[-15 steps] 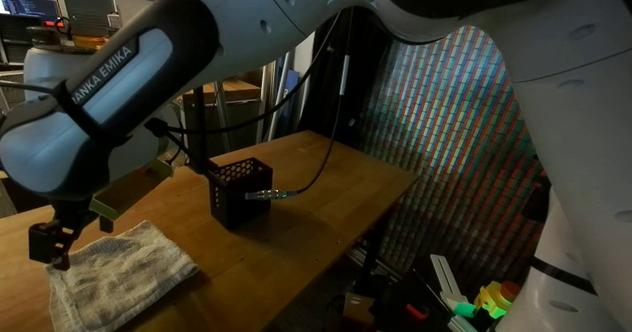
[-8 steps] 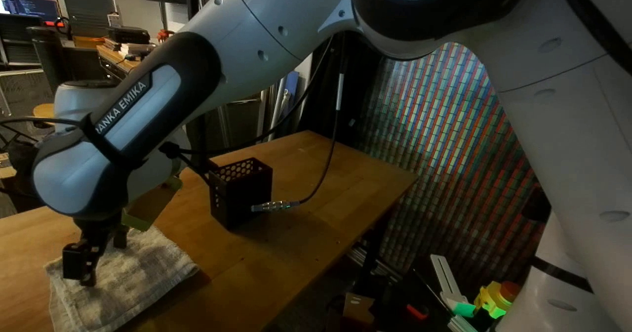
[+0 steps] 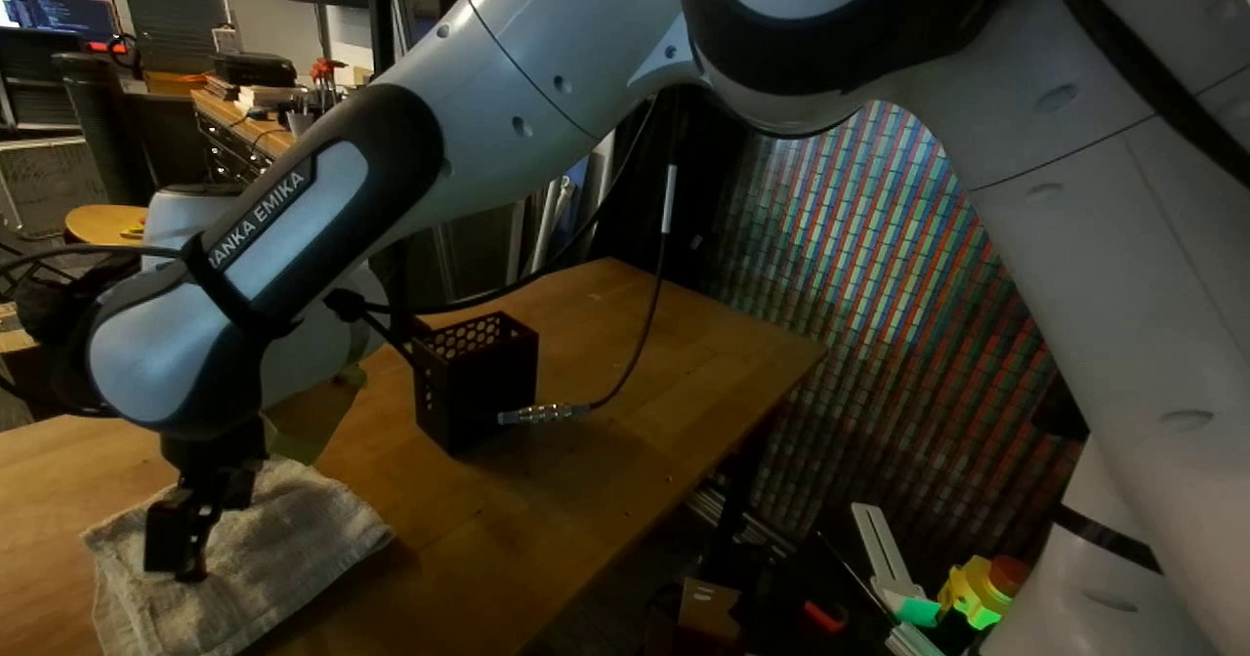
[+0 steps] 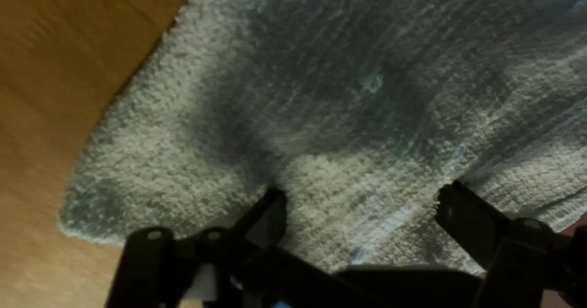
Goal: Pick up the cloth from the table and put it in the box
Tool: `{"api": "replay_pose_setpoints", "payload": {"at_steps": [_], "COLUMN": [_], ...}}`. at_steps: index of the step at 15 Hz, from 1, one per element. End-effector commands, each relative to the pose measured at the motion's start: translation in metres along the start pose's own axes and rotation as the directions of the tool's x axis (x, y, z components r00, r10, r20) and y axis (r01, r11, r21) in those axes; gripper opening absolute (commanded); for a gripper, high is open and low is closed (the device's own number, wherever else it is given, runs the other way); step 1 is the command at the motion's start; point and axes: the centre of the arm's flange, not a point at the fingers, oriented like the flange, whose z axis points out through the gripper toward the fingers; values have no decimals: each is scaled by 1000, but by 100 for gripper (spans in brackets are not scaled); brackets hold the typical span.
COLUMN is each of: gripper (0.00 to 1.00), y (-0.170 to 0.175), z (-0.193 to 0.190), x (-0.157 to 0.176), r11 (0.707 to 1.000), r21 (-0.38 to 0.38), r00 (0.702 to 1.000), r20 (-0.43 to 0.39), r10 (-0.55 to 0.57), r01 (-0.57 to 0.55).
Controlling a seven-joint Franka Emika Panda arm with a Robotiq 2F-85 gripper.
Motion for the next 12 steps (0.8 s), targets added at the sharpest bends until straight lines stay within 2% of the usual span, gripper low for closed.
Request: {"api": "replay_pose_setpoints", "payload": {"at_steps": [1,4,8,9,12], "gripper": [59,36,5,0,3], "y": [-19,-33,-41,-41,-41], "z": [4,-12,-45,-56,-84], "x": [2,0,-3,-3,-3], "r11": [997,994,992,992,991], "r21": [73,102,100,94,73], "r00": [1000,999,997,996,992], "r20": [-9,-24,-32,-39,-58], "r10": [11,48,77,84,115], "r01": [-11,-45,-73,-80,-110]}}
